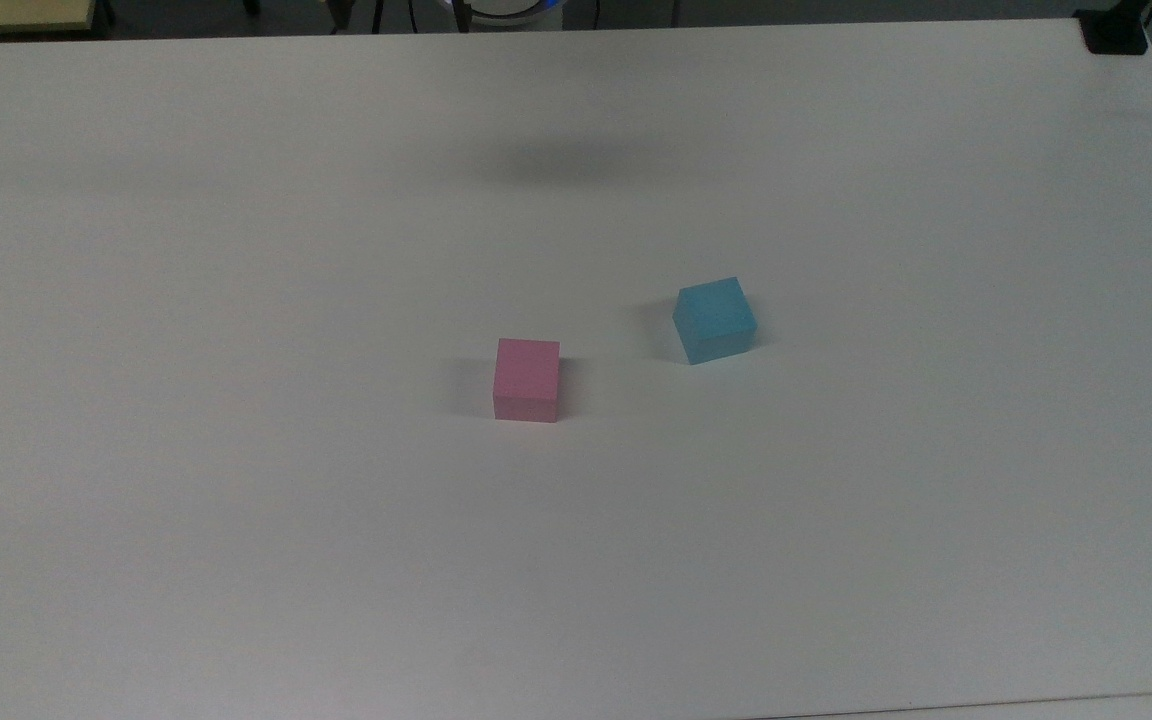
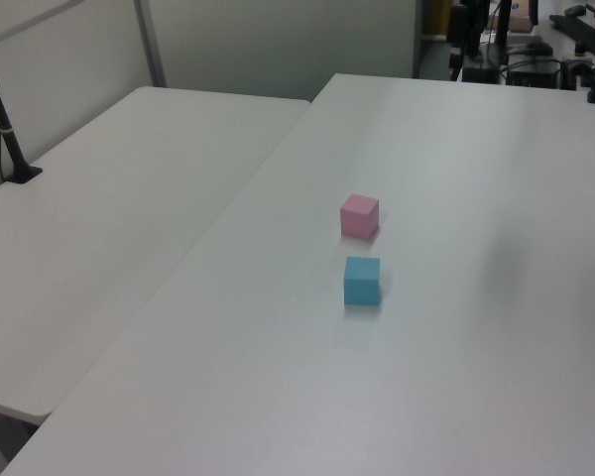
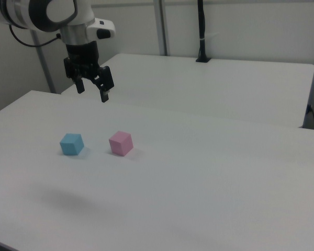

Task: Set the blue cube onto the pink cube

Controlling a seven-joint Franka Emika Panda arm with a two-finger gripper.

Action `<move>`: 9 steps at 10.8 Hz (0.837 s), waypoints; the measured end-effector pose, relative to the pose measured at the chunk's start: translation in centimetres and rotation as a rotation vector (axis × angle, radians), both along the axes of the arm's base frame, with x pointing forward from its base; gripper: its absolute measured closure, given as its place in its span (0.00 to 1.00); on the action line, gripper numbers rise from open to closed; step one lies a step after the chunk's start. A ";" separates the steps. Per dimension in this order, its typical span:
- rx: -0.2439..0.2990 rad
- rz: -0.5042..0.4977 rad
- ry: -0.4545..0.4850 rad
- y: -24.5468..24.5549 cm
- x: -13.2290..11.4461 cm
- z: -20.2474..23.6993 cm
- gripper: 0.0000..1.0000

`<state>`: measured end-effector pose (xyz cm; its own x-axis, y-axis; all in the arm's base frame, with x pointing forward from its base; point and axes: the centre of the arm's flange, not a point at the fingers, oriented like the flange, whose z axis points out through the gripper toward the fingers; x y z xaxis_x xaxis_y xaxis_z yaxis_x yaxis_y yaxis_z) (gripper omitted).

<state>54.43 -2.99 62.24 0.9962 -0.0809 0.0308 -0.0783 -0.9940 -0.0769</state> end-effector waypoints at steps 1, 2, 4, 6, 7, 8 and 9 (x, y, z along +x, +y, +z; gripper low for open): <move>0.000 0.000 0.000 0.0 0.0 0.0 0.00; 0.000 0.001 0.000 0.1 0.0 0.0 0.00; 0.000 0.004 0.000 0.2 0.0 0.0 0.00; 0.000 0.005 0.000 0.3 0.0 0.0 0.00; 0.000 0.005 0.000 0.3 0.0 0.0 0.00; 0.000 0.006 0.000 0.3 0.0 0.0 0.00; 0.000 0.006 0.000 0.3 0.0 0.0 0.00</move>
